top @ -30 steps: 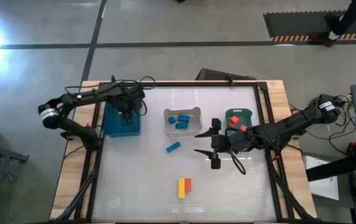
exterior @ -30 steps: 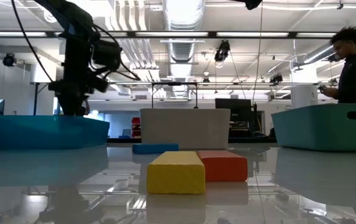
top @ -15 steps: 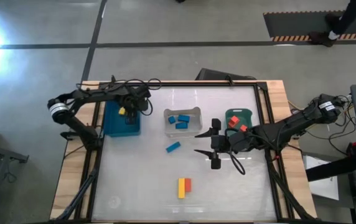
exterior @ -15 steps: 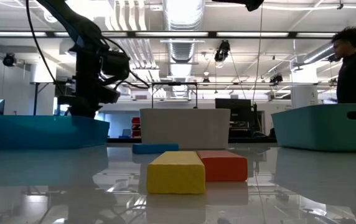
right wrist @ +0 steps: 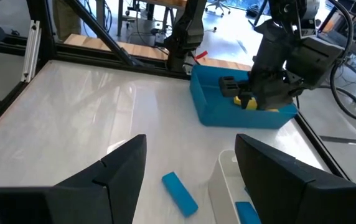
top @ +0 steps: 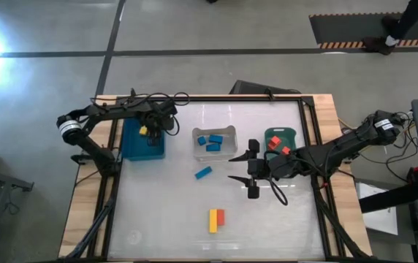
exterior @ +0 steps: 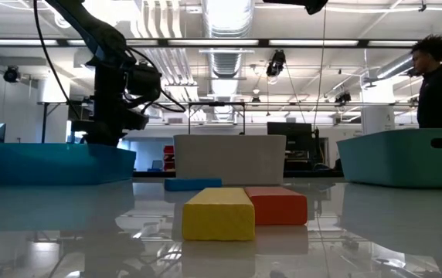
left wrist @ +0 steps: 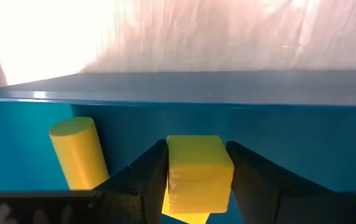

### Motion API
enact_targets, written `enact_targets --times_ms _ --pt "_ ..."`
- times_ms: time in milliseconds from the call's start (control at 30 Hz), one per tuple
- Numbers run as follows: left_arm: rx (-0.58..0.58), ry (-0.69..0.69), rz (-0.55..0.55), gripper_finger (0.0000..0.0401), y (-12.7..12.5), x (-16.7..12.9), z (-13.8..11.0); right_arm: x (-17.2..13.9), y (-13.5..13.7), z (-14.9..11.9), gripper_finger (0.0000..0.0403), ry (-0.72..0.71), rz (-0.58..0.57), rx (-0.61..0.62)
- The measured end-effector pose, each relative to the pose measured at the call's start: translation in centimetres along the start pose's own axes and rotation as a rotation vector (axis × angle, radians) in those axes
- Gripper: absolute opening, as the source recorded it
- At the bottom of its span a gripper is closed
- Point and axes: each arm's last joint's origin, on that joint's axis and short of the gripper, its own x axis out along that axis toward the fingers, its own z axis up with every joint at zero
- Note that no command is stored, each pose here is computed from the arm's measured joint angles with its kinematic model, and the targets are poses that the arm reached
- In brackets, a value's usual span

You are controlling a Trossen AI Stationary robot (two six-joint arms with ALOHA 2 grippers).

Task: Sort & place blocks by color
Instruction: Put the yellow block into the blue bin, then put the blue block into the gray bin

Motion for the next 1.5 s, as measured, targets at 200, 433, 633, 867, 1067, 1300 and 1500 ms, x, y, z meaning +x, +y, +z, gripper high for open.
enact_targets --times_ms 200,433,633,867,1067,1300,1500 --pt "-0.017 -0.002 0.002 0.0143 0.0 0.0 0.0 0.0 0.0 -0.1 0.0237 0.007 0.0 0.004" --pt "-0.019 0.001 0.001 0.0144 0.0 0.0 0.0 0.0 0.0 -0.1 0.0237 0.012 0.001 0.007" --pt "-0.017 0.004 0.0 0.0147 0.0 0.0 0.0 0.0 0.0 -0.1 0.0237 0.013 0.001 0.011" --pt "-0.018 0.021 0.03 0.0207 0.1 0.0 -0.1 0.0 0.0 -0.1 0.0237 0.013 0.001 0.013" --pt "-0.019 0.07 0.054 0.0243 -0.1 -0.5 -0.1 0.0 0.0 -0.1 0.0237 0.014 0.001 0.012" --pt "-0.11 0.068 0.06 0.0235 -1.3 -3.5 -0.1 0.0 0.0 -0.3 0.0237 0.026 0.001 0.045" --pt "-0.224 -0.151 0.142 0.0218 -3.7 -7.7 0.2 0.3 0.2 -0.6 0.0237 0.047 0.002 0.071"
